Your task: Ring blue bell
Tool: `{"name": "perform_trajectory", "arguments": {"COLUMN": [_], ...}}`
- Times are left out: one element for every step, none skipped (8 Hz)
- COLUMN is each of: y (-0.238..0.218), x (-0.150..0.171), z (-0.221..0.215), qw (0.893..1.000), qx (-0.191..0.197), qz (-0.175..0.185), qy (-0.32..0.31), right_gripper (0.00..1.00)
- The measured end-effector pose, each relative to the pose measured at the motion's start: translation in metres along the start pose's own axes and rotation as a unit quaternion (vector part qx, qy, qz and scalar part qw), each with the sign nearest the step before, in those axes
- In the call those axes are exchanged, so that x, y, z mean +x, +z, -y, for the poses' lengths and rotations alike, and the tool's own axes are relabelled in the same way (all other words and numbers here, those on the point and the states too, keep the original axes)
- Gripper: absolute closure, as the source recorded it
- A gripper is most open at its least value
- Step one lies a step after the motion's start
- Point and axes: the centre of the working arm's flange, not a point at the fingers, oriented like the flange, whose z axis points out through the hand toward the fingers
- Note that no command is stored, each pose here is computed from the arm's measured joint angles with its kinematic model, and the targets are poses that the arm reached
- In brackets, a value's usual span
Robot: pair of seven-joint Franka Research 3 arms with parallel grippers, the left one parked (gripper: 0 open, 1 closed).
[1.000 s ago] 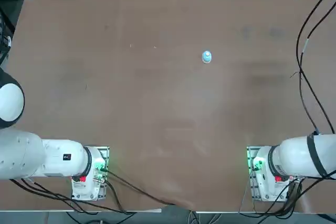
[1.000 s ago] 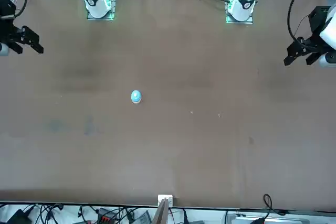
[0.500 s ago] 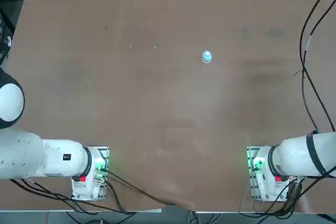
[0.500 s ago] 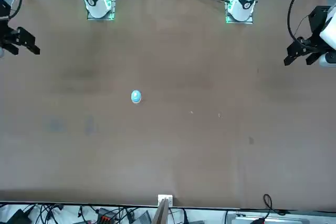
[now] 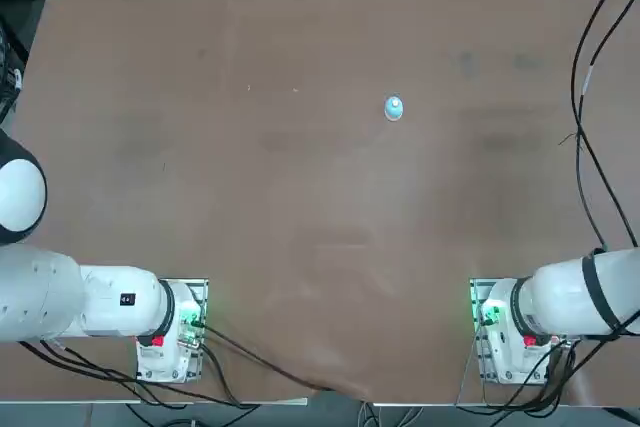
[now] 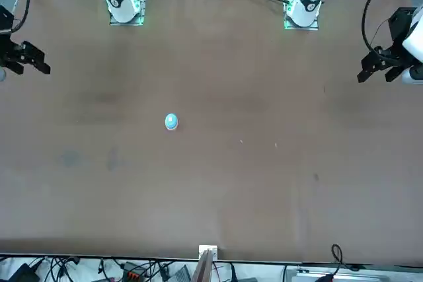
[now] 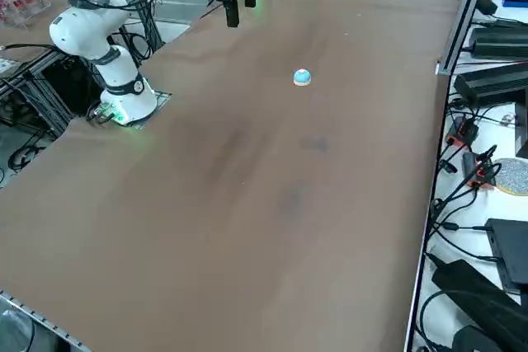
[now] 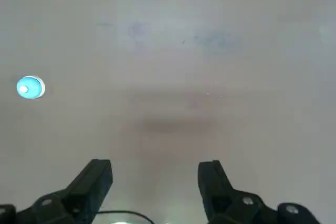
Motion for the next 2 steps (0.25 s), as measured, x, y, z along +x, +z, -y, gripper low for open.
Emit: {"name": "perform_trajectory", "arguments": {"y": [-0.0016, -0.0012], "x": [0.0013, 0.0032], "z": [0.0001, 0.0002], "qw": [1.000, 1.000], "qx": [0.000, 0.000], "qz": [-0.002, -0.002], "qy": [0.000, 0.000], "right_gripper": [0.00, 0.00]}}
